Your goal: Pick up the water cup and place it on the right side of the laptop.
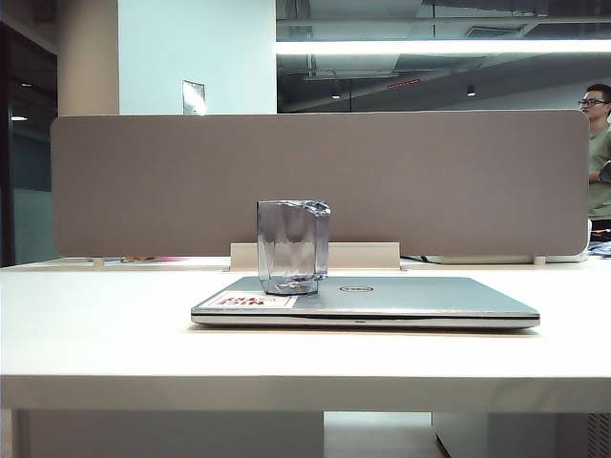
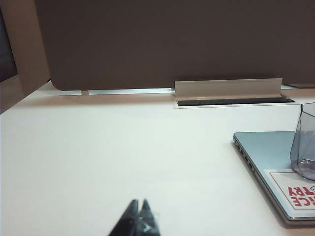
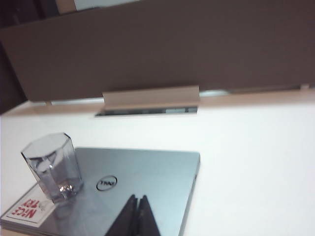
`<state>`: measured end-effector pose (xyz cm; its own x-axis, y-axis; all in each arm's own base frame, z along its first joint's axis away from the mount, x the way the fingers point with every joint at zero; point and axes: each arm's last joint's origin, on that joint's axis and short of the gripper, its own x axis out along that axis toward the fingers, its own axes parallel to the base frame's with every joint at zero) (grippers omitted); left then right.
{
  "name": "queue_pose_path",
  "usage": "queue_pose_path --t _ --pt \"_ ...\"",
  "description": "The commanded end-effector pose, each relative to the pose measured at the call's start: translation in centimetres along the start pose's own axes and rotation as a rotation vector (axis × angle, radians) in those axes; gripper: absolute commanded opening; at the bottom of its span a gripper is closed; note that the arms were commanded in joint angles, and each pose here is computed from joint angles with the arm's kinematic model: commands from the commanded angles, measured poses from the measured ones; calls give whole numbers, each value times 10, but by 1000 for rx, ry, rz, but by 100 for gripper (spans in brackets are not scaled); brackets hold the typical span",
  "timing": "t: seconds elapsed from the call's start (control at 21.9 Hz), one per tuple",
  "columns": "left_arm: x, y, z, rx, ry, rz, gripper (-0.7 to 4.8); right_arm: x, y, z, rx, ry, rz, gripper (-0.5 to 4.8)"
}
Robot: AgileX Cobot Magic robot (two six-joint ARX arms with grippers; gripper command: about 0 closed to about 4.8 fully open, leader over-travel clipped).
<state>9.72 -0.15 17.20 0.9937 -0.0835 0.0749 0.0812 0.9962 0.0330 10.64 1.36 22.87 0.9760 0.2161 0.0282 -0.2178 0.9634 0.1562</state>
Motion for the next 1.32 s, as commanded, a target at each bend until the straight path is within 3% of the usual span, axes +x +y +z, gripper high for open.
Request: queue_pose_path --t 0.05,0.32,0.59,0.82,1.32 --pt "0 0 2 2 -11 -2 -4 16 3 13 0 27 18 -5" --pt "0 0 2 1 -11 -2 -4 45 10 14 0 29 91 -5" --pt "0 0 2 2 -11 -2 -4 74 26 -10 3 143 166 -5" --pt "0 0 2 2 -11 -2 -4 110 53 -30 -21 283 200 -5" --pt "0 0 0 -1 11 -3 -4 169 94 -44 -37 384 308 -5"
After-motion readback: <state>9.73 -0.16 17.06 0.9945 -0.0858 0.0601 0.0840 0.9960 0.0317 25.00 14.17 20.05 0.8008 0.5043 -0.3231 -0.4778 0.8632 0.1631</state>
